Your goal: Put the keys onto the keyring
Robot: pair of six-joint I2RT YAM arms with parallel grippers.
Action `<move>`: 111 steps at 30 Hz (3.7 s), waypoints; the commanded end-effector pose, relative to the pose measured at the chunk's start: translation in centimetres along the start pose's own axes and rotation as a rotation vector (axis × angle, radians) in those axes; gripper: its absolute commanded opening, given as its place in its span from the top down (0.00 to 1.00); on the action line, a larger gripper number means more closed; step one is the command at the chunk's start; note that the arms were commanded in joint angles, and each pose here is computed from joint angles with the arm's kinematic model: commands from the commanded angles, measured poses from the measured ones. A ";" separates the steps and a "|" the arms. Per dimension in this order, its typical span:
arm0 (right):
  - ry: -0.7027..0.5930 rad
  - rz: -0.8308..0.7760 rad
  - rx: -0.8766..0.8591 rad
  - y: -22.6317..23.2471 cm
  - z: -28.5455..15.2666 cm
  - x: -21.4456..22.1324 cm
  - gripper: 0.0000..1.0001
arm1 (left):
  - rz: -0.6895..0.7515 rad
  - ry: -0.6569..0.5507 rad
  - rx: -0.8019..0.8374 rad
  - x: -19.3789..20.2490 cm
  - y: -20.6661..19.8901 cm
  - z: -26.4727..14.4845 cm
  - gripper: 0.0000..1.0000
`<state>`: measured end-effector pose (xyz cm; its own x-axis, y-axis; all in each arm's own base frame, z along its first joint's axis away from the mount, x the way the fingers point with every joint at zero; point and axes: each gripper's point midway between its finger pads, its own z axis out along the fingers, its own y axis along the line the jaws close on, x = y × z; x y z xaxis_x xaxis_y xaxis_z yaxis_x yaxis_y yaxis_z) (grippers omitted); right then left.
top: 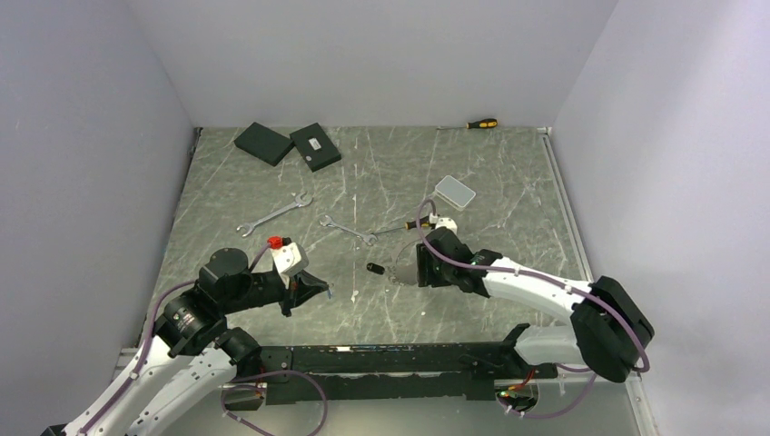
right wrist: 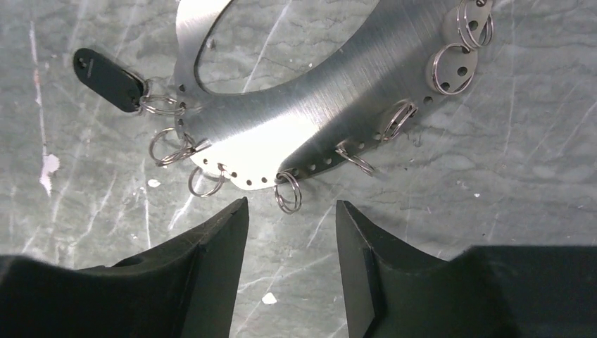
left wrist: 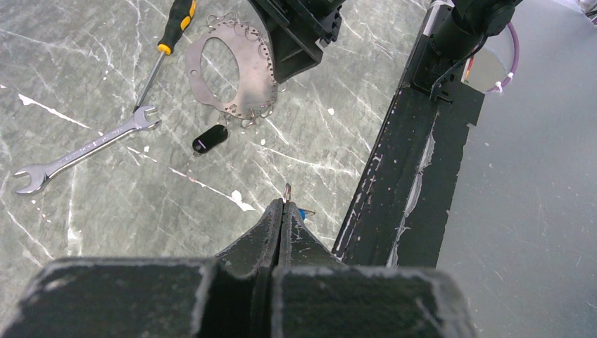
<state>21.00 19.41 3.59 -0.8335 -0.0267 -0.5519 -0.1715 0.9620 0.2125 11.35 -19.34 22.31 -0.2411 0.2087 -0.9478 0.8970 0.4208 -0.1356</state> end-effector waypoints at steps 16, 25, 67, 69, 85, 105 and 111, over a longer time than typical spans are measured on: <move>0.011 0.112 -0.156 0.9 0.8 0.4 0.62 | 0.017 -0.036 0.002 -0.8 0.0 0.1 1.00; 0.022 0.146 -0.184 0.4 1.8 0.6 0.76 | 0.017 -0.035 0.002 -0.8 0.0 0.1 1.00; -0.907 -0.799 -0.984 12.0 -25.2 -9.6 1.00 | 0.186 -0.243 0.175 -12.1 -1.8 1.9 1.00; -0.907 -0.831 -1.050 12.7 -25.8 -9.1 1.00 | 0.194 -0.251 0.207 -12.3 -2.1 2.3 1.00; -0.923 -1.017 -1.416 15.4 -27.4 -6.3 1.00 | 0.117 -0.241 0.444 -11.8 -5.3 2.9 1.00; -0.497 -1.034 -0.895 14.3 -11.5 -7.6 1.00 | 0.093 -0.001 0.036 -1.5 -0.4 -0.3 1.00; -0.213 -1.044 -0.781 15.0 -6.6 -4.7 1.00 | 0.105 -0.047 -0.010 -1.2 0.2 -0.6 1.00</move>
<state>17.52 31.85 16.17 -0.0162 -0.4127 -0.9107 -0.9989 0.0469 -0.0035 10.81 -19.39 23.49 -0.1569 0.2197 -0.9629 0.9277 0.3672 -0.0674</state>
